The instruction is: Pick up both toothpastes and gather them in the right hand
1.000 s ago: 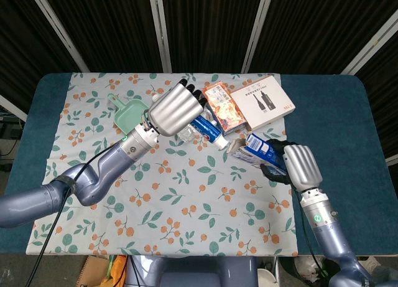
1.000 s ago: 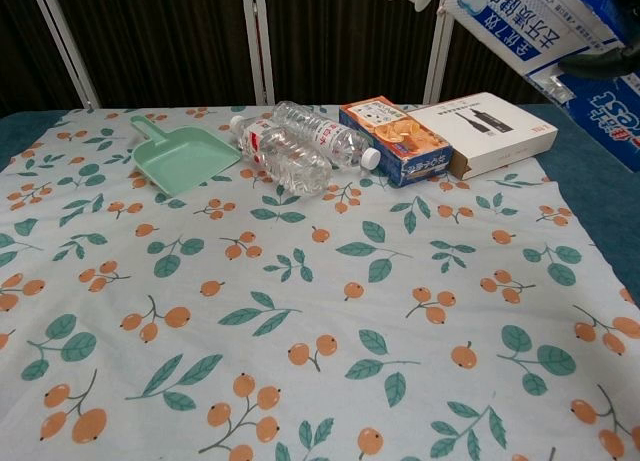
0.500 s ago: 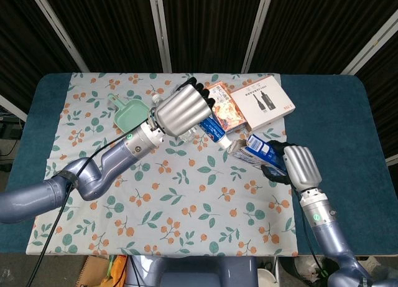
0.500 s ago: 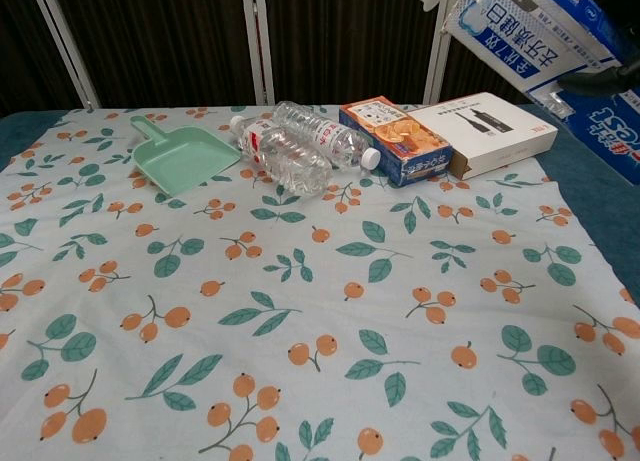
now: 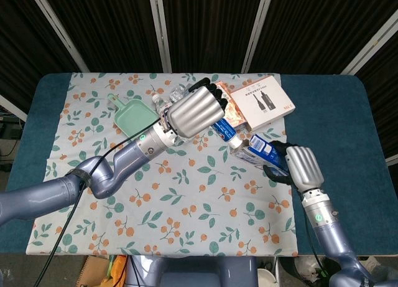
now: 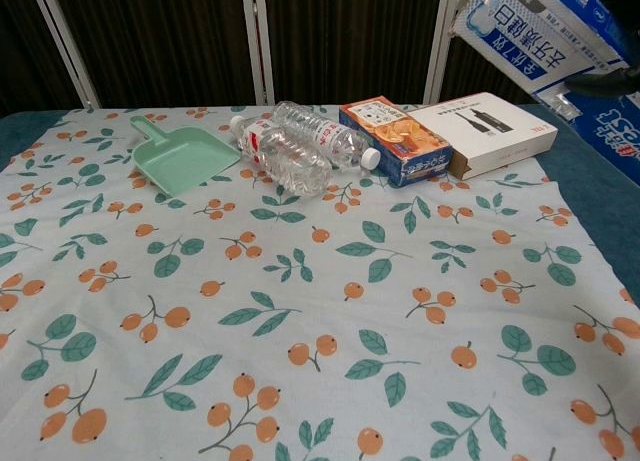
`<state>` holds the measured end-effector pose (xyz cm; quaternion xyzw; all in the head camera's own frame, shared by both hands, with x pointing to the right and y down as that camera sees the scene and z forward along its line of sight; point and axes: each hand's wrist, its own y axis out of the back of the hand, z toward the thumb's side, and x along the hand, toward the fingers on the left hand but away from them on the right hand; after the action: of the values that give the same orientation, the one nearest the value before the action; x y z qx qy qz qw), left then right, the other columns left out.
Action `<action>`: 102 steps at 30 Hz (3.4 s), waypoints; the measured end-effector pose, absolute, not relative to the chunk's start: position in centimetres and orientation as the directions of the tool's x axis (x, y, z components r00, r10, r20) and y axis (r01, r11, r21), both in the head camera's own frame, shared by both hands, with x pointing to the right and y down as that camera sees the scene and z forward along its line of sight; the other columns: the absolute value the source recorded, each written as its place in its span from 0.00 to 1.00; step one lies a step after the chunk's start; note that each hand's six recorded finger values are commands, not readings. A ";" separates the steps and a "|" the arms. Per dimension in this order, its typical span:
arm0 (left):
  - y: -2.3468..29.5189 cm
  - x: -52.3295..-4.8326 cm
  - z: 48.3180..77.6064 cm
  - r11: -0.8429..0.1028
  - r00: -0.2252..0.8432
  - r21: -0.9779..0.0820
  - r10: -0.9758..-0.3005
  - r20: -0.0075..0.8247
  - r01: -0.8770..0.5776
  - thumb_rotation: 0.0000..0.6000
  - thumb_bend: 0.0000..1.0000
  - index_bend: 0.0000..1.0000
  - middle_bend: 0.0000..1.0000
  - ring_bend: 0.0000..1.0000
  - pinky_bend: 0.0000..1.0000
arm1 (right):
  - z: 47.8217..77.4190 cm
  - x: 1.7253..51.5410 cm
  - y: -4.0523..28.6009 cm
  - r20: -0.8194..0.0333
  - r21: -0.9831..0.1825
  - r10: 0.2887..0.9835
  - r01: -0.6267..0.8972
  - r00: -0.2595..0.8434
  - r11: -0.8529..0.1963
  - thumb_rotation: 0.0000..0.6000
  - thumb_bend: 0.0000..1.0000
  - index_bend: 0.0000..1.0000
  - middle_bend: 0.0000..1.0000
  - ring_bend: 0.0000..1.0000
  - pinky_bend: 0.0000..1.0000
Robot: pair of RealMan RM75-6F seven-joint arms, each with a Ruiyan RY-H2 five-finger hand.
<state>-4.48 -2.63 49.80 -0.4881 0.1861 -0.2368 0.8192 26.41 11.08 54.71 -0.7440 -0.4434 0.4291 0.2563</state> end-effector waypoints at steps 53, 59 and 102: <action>3.8 5.4 49.3 0.696 0.983 -0.718 -0.142 -0.120 0.012 1.00 0.08 0.29 0.27 0.21 0.29 | 54.2 28.6 10.2 -0.423 -0.625 0.894 0.667 0.147 -0.405 1.00 0.36 0.52 0.54 0.48 0.47; 3.3 5.4 48.1 0.688 0.964 -0.725 -0.187 -0.192 -0.011 1.00 0.02 0.16 0.17 0.14 0.26 | 53.8 29.0 9.9 -0.398 -0.559 0.911 0.759 0.107 -0.334 1.00 0.37 0.52 0.54 0.48 0.47; 6.1 -25.9 50.0 0.326 0.627 -0.941 -0.752 -0.203 0.087 1.00 0.02 0.14 0.17 0.14 0.25 | 53.2 36.8 12.8 -0.013 -0.303 0.956 0.912 -0.293 0.276 1.00 0.37 0.44 0.54 0.42 0.47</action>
<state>-25.91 6.13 50.02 -0.5077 0.3274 -0.2813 0.7457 36.80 12.76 53.16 -0.5883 -0.7939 0.1270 0.0862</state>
